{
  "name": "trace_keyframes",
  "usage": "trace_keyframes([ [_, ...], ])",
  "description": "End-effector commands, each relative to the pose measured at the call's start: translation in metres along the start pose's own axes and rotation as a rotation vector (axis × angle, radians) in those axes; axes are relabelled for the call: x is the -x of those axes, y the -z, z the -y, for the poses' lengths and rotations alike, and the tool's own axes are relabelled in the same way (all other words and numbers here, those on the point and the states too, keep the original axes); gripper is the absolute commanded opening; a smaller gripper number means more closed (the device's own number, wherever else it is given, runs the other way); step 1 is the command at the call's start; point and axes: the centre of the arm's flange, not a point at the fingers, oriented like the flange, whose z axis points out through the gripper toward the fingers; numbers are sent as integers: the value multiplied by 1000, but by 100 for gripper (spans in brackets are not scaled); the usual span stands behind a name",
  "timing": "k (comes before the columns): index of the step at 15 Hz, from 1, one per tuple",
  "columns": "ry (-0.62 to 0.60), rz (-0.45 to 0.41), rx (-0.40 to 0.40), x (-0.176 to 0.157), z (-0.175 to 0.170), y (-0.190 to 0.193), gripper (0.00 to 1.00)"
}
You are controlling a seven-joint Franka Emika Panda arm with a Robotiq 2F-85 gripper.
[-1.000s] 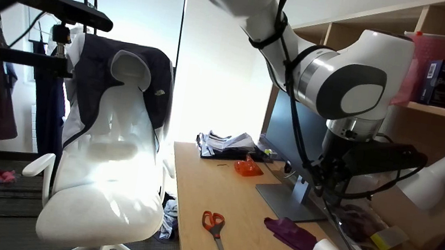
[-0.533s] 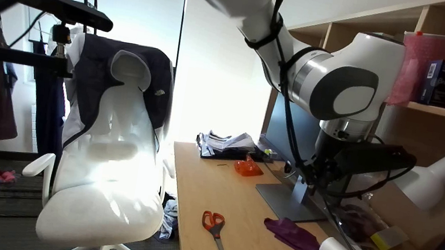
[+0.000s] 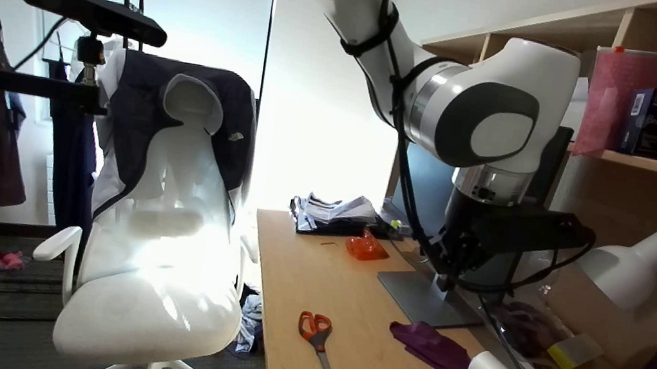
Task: Move the lint roller away from you
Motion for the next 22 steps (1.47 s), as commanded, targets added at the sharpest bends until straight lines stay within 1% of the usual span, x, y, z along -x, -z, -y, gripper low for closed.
trace_keyframes([
  [1,-129,66,-13,35,46,14,7],
  [3,-241,115,-35,56,56,18,7],
  [5,-311,144,-49,70,57,20,8],
  [6,-303,124,-40,72,54,21,32],
  [7,-250,88,-51,73,50,22,33],
  [8,-170,79,-29,72,43,23,35],
  [9,-246,110,-43,74,42,16,16],
  [10,-220,107,-42,71,41,17,22],
  [11,-208,104,-41,69,41,17,29],
  [12,-202,103,-41,67,41,17,59],
  [13,-248,115,-72,59,30,17,60],
  [14,-351,149,-86,54,26,16,61],
  [15,-401,166,-76,47,24,16,66],
  [16,-458,183,-59,39,26,17,73],
  [18,-565,217,-59,25,30,15,86],
  [20,-672,246,-40,13,38,12,98],
  [22,-772,289,-42,3,48,5,100],
])
